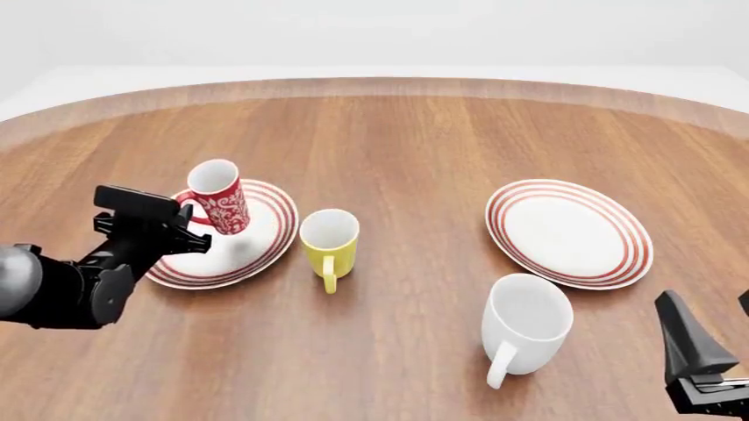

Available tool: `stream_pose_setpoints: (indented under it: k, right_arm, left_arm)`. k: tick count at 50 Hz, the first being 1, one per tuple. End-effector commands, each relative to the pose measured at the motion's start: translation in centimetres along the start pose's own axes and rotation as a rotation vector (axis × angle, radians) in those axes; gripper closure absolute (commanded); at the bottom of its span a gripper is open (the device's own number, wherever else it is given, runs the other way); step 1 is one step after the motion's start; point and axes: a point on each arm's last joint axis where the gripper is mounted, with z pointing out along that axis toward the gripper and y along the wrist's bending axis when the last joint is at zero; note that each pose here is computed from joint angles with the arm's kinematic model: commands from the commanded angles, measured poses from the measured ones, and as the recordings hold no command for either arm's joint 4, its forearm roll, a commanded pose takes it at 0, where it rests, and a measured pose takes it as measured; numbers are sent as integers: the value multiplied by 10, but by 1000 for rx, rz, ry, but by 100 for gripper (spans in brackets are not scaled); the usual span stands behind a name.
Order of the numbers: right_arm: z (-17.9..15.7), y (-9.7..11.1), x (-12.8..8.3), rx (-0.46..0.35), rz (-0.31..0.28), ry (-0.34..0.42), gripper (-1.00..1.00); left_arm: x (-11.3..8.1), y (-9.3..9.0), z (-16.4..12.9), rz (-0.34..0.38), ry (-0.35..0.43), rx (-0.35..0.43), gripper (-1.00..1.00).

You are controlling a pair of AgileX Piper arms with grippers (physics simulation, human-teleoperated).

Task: Put the red mug on the left plate.

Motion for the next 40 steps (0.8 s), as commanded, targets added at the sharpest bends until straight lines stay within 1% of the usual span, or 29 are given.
stream_pose_setpoints:
  k: [1, 16, 26, 40]
  right_arm:
    - [0, 0, -1, 1, 1, 0, -100]
    - [0, 0, -3, 1, 1, 1, -100]
    - [0, 0, -3, 1, 0, 0, -100]
    - [0, 0, 0, 2, -1, 0, -100]
  left_arm:
    - [0, 2, 3, 5, 2, -6, 100]
    - [5, 2, 7, 6, 14, -9, 100]
    - [13, 1, 11, 5, 26, -8, 100]
    - [15, 2, 14, 4, 35, -10, 100]
